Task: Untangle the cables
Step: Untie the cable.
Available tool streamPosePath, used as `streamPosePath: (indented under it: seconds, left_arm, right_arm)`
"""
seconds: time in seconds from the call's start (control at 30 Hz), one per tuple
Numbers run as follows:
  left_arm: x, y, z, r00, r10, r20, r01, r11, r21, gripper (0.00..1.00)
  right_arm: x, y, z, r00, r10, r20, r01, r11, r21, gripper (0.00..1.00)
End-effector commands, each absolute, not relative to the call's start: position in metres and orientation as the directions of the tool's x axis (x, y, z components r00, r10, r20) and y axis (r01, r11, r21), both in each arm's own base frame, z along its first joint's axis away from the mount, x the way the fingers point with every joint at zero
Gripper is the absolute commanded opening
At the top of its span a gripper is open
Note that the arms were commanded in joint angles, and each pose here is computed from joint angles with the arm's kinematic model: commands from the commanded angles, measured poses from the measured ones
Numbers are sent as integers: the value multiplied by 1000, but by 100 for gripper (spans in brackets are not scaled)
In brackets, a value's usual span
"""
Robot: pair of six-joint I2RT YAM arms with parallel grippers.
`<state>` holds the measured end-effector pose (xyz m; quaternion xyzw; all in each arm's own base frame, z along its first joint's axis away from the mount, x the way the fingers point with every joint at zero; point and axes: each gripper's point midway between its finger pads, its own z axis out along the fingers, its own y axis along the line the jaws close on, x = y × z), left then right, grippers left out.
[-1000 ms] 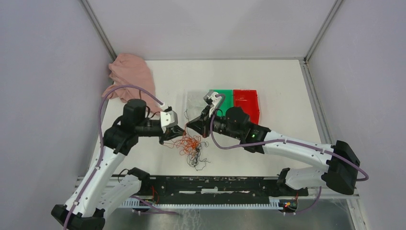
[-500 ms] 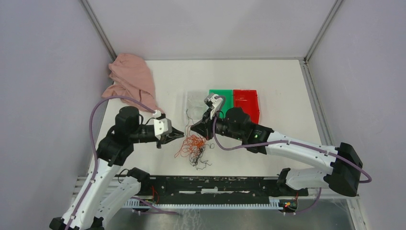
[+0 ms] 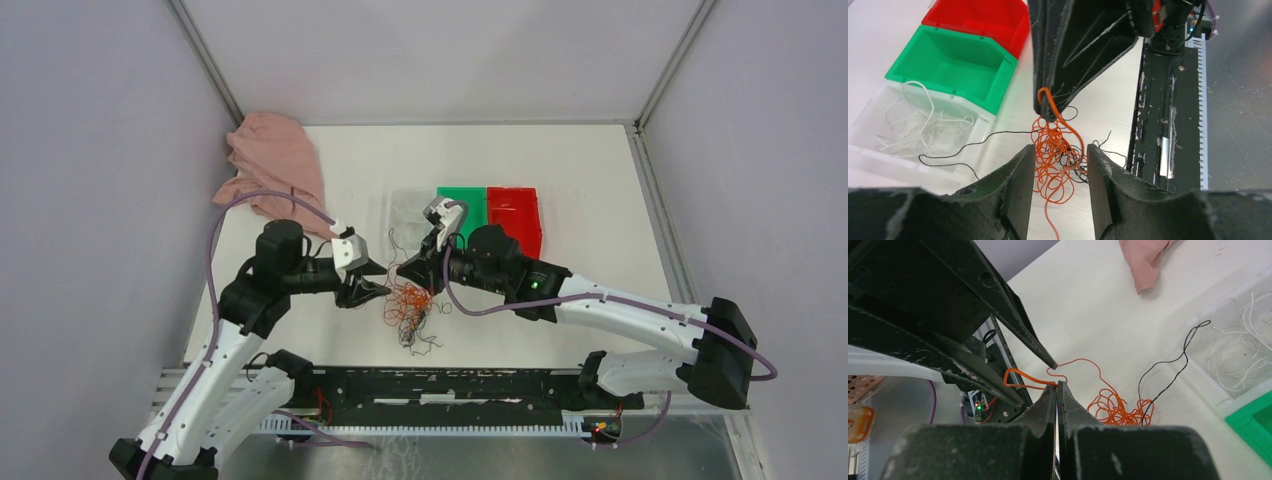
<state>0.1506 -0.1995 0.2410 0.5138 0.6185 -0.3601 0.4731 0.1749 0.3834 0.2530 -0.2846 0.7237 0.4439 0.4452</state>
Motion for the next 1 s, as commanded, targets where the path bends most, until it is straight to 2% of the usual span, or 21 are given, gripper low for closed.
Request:
streamPosePath:
  seconds: [0.0, 0.2, 0.23, 0.33, 0.5, 0.73, 0.8, 0.9, 0.97]
  left_arm:
    - [166, -201, 251, -36, 261, -965, 959, 280, 40, 50]
    - [184, -195, 262, -10, 243, -970, 921, 381, 86, 37]
    - [182, -196, 262, -13, 235, -972, 924, 375, 78, 38]
    - [155, -205, 256, -40, 223, -974, 971, 239, 15, 45]
    - [133, -210, 239, -114, 229, -967, 987, 135, -84, 48]
    - [141, -214, 243, -109, 193, -975, 985, 154, -79, 46]
    - [145, -213, 244, -106, 192, -976, 982, 172, -73, 38]
    - [154, -211, 247, -84, 195, -977, 976, 216, -40, 17]
    - [155, -210, 255, -52, 185, -981, 973, 229, -9, 6]
  right_arm:
    - [174, 393, 292, -405, 65, -912, -826, 401, 396, 0]
    - [170, 394, 292, -410, 60, -910, -828, 394, 399, 0]
    - [170, 394, 294, -411, 66, -909, -827, 392, 403, 0]
    - [168, 397, 297, -416, 80, -906, -829, 376, 414, 0]
    - [163, 404, 301, -426, 86, -901, -834, 348, 427, 1]
    - [157, 408, 309, -422, 94, -902, -842, 327, 428, 1]
    - [155, 408, 311, -421, 98, -902, -844, 322, 429, 1]
    - [154, 407, 311, -424, 101, -900, -843, 319, 433, 6]
    - [153, 405, 310, -435, 105, -894, -837, 319, 445, 27]
